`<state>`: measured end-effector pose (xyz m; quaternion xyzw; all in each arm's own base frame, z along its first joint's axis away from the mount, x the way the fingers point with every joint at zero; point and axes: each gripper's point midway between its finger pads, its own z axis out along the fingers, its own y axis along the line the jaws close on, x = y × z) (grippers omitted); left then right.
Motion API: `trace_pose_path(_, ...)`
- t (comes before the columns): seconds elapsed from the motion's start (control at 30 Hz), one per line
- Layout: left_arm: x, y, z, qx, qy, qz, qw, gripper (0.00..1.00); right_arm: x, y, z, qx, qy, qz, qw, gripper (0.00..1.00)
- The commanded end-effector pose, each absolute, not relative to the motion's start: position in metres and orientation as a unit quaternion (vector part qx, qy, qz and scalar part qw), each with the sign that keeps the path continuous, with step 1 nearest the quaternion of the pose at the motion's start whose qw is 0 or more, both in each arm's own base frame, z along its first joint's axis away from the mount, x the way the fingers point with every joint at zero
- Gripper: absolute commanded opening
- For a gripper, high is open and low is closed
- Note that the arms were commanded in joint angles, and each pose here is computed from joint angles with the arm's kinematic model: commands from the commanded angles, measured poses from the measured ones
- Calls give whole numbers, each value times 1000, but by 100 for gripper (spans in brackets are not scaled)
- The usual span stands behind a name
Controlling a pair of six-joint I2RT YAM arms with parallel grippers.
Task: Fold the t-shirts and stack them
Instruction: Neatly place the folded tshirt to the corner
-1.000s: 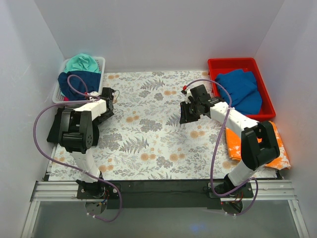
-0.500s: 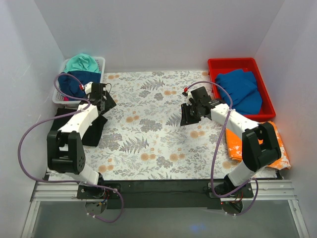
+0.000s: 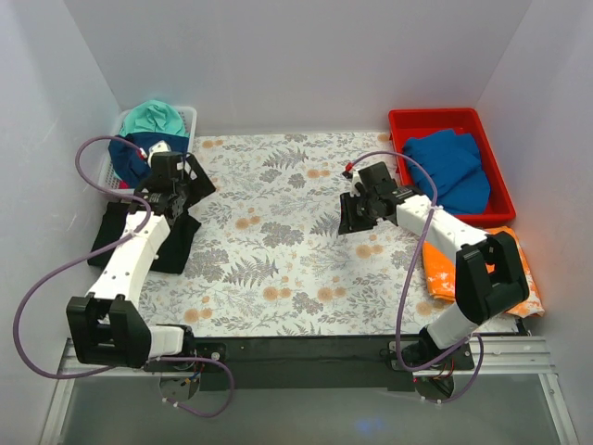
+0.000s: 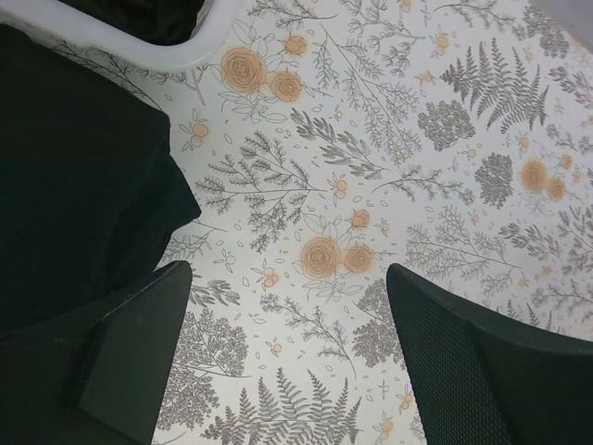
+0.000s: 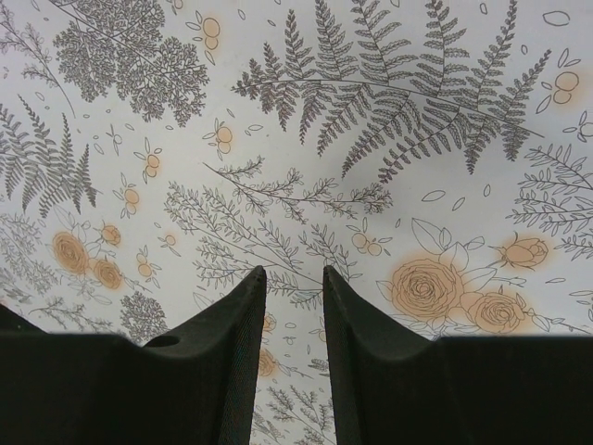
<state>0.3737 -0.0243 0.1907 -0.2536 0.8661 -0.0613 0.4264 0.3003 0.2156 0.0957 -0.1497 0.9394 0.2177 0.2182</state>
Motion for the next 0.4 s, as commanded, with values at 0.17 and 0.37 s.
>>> trace_pose_path(0.17,358,-30,234,-214,853,-83,469,86,310,214,120,-143,927,222,267,37)
trace_pose_path(0.37,356,-34,232,-202,858,-90,464,86,311,212,122,-139,927,219,273,37)
